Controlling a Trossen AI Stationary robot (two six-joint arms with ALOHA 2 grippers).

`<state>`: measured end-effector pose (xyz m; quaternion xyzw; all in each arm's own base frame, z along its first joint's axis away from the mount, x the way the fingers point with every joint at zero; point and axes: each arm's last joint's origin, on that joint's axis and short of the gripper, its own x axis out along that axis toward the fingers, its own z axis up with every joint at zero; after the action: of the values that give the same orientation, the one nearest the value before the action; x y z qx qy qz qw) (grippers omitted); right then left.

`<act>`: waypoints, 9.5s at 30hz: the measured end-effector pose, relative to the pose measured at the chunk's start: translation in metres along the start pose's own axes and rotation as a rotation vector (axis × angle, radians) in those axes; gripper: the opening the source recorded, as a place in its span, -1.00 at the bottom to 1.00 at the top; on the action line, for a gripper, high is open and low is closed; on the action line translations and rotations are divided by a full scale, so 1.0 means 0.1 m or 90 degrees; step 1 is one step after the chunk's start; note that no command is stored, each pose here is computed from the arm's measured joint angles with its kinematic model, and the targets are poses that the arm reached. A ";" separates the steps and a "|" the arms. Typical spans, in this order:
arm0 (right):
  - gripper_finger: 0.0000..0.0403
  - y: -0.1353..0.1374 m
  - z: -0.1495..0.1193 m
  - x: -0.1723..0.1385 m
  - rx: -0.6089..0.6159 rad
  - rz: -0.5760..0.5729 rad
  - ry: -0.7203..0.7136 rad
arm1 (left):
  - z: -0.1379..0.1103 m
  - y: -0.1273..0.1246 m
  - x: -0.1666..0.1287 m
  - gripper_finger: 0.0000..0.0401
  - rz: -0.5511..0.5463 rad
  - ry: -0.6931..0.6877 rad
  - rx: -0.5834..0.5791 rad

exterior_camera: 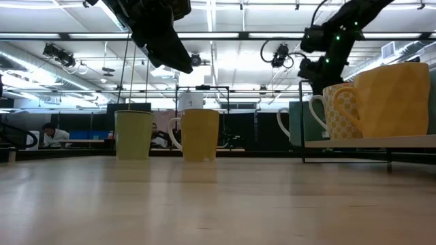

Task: Place coffee mugs
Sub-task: Put the blue white mug on the shelf, then put the yellow white mug on the shelf

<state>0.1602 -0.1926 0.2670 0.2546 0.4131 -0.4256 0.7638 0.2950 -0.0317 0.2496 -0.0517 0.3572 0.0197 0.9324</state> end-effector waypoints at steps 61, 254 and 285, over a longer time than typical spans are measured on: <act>-0.86 1.26 -1.83 -2.30 0.020 0.151 0.394 | 0.00 0.00 0.00 -0.25 0.000 0.000 0.000; -0.33 1.20 -2.59 -1.79 0.101 -0.042 0.170 | 0.00 0.00 0.00 -0.25 0.000 0.000 0.000; -0.33 0.87 -1.97 -2.02 0.048 0.330 -0.059 | 0.44 0.49 -0.13 -0.25 0.061 -0.146 -0.114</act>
<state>0.0930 0.0863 0.3376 0.3605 0.2823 -0.2419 0.8555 0.3113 0.0216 0.2868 -0.1153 0.2471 0.1017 0.9567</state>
